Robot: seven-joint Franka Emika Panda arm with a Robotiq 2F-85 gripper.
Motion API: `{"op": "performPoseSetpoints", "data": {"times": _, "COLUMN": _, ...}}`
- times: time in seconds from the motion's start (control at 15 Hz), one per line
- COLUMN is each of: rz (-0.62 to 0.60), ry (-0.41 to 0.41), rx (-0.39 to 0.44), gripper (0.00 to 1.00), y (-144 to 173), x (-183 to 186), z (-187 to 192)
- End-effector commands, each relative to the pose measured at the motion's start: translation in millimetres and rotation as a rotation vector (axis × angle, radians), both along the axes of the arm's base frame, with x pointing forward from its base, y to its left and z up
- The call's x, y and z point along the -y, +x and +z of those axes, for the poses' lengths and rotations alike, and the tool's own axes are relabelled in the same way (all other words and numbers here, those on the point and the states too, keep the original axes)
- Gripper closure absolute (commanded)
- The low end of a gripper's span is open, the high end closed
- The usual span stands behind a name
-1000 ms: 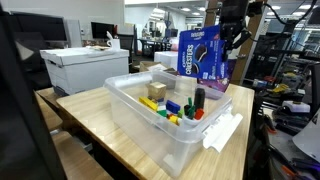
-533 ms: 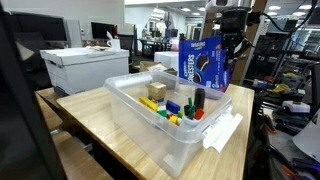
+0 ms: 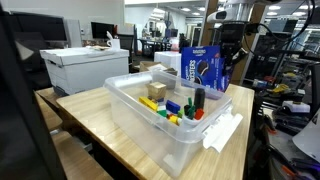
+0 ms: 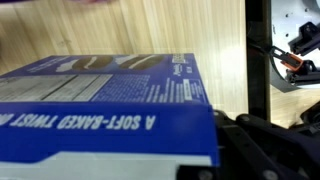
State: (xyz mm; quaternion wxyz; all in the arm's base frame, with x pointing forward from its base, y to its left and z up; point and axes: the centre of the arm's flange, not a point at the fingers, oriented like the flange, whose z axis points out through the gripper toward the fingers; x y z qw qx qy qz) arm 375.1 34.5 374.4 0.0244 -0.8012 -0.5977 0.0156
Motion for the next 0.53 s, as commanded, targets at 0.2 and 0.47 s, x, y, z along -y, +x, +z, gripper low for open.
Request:
{"op": "performPoseSetpoints", "data": {"times": 0.2, "rz": -0.011, "ry": -0.09, "rx": 0.094, "gripper": 0.96, "y": 4.0, "x": -3.0, "z": -15.9}}
{"op": "performPoseSetpoints", "data": {"times": 0.47, "rz": -0.034, "ry": -0.087, "rx": 0.103, "gripper": 0.96, "y": 3.5, "x": -8.6, "z": -18.7}}
